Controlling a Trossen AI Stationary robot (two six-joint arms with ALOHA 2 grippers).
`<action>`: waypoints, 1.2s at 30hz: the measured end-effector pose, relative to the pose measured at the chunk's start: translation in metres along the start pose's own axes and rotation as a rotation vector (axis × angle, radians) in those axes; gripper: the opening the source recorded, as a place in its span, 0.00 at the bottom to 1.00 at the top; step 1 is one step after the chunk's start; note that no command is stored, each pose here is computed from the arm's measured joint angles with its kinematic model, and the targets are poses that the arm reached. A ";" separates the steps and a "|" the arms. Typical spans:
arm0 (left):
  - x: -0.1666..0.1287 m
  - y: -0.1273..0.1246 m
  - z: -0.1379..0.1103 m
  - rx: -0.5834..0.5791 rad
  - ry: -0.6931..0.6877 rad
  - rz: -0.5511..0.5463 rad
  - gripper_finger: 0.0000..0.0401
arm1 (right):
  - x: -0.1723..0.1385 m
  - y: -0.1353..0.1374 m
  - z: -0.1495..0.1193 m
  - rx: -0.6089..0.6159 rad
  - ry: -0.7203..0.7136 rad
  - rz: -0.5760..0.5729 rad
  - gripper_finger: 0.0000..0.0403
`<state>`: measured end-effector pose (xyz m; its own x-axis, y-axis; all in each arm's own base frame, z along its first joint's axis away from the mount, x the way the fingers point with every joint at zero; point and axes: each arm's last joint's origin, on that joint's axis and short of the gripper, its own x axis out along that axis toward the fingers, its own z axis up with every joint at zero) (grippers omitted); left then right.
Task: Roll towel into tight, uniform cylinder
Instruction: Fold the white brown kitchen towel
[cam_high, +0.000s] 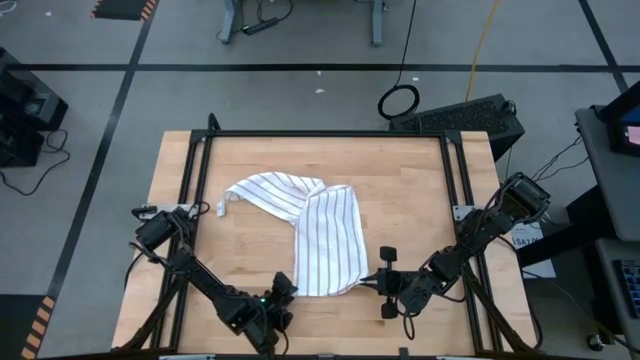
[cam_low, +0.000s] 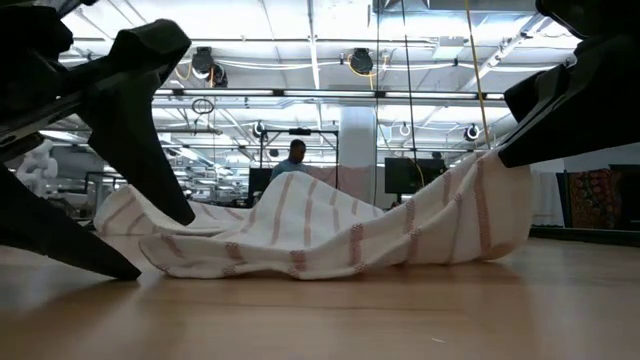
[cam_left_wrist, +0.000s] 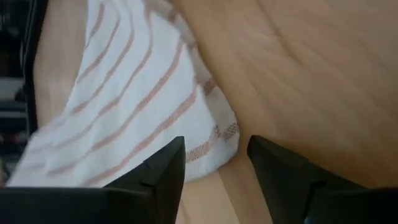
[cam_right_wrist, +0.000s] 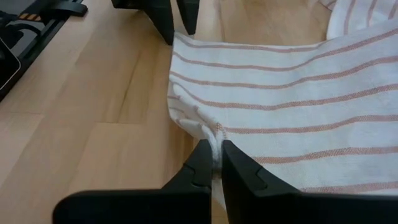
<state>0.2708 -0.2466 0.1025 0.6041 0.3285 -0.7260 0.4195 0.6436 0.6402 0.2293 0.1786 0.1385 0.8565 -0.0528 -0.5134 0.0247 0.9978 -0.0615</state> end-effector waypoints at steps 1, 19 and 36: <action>0.002 0.001 0.000 0.033 0.003 -0.003 0.47 | 0.000 0.000 0.000 0.000 0.000 0.000 0.01; 0.017 0.014 0.001 0.056 0.001 -0.079 0.04 | 0.000 0.000 0.000 0.000 -0.001 -0.002 0.01; -0.115 0.092 0.036 -0.096 -0.318 0.228 0.01 | -0.070 -0.021 0.091 -0.070 -0.375 0.044 0.01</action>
<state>0.2649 -0.2500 0.2539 0.8601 0.2499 -0.4447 0.1943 0.6456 0.7386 0.2160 0.1648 0.2539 0.9854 0.0213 -0.1686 -0.0406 0.9929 -0.1116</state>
